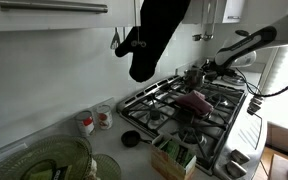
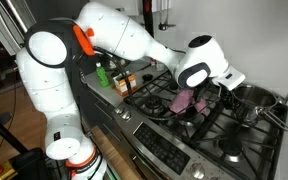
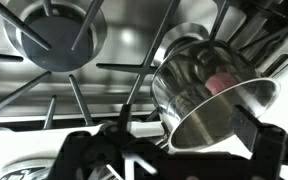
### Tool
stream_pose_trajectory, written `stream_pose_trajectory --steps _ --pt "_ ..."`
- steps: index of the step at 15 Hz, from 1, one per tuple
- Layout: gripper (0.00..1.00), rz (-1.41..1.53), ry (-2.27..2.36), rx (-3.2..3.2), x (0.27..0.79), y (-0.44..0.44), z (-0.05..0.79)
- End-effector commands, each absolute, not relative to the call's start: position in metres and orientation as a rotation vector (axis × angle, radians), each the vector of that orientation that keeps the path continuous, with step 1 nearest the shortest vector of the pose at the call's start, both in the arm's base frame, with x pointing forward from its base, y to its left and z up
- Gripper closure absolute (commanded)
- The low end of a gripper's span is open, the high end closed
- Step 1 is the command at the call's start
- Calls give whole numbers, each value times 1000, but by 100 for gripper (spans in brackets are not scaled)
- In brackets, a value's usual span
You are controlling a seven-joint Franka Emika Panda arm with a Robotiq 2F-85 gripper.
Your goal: Move the pot from the rear right plate onto the front right plate of the stove, pick up the pink towel and use it to wipe the pot on the stove
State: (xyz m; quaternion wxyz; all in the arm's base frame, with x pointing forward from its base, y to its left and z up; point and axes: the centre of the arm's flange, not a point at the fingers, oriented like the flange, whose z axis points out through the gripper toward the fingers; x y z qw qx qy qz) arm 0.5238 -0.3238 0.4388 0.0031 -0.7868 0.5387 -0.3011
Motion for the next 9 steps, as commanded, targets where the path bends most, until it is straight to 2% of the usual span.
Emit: stream_pose_trajectory --steps 1,9 --pt "0 -896 1658 -2507 538 -349 442" --pt "0 -850 1627 -2555 566 -365 429"
